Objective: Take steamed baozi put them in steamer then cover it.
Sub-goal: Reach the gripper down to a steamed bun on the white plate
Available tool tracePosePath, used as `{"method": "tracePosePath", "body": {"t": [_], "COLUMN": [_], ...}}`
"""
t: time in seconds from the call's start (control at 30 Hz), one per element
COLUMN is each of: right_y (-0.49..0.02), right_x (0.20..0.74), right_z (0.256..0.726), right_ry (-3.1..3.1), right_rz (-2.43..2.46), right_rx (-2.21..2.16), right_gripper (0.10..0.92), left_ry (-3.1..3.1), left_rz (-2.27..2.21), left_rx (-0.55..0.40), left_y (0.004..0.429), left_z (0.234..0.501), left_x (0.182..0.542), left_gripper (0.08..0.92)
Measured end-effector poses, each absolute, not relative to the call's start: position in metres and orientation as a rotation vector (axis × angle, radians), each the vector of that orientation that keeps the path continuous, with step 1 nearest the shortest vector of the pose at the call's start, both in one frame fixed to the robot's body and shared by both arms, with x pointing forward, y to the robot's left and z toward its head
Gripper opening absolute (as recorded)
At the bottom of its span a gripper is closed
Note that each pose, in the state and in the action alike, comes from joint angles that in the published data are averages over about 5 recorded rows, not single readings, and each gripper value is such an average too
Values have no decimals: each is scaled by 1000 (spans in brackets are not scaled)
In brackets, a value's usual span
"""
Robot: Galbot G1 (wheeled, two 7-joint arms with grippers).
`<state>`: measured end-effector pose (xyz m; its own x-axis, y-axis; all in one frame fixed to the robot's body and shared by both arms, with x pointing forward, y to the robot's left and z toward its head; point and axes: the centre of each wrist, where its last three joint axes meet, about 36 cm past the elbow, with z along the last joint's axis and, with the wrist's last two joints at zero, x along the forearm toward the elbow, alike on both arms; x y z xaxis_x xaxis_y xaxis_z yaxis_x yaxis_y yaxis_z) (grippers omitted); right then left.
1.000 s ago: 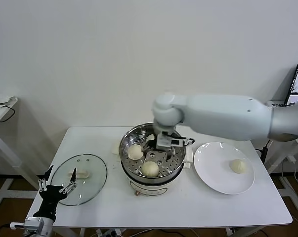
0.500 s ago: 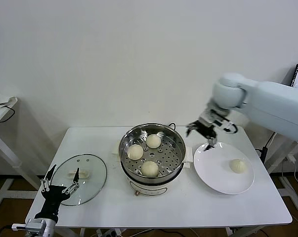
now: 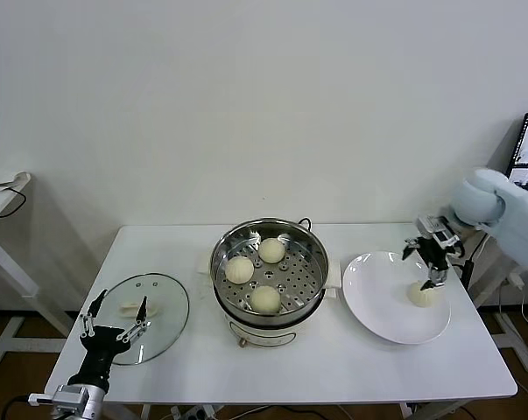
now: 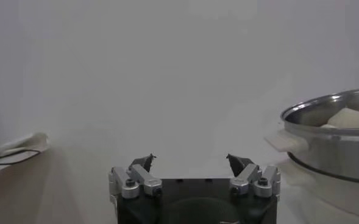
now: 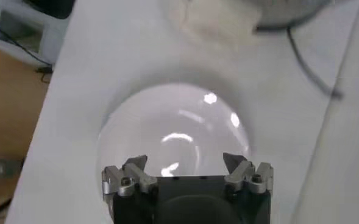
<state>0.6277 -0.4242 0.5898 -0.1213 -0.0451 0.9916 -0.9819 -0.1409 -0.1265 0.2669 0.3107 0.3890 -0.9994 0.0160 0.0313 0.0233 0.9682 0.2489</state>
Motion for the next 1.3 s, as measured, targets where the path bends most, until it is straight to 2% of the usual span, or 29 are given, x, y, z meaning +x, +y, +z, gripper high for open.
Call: {"method": "tracePosePath", "body": {"t": [0.5,1.3], "right_y": [-469,-464], "right_x": [637,654], "right_z": [530,473], "right_ry": [-1285,-1302], "right_rz": [1301,1273], "right_rx": [1114,1080], "right_gripper": [823,823], "left_ry": [-3081,-3073], "left_rz": [-387,-388], "left_rx": [-29,-13], "left_y": [311,313], "left_z": [385,383], "left_x": [269,269], "left_gripper": [823,823]}}
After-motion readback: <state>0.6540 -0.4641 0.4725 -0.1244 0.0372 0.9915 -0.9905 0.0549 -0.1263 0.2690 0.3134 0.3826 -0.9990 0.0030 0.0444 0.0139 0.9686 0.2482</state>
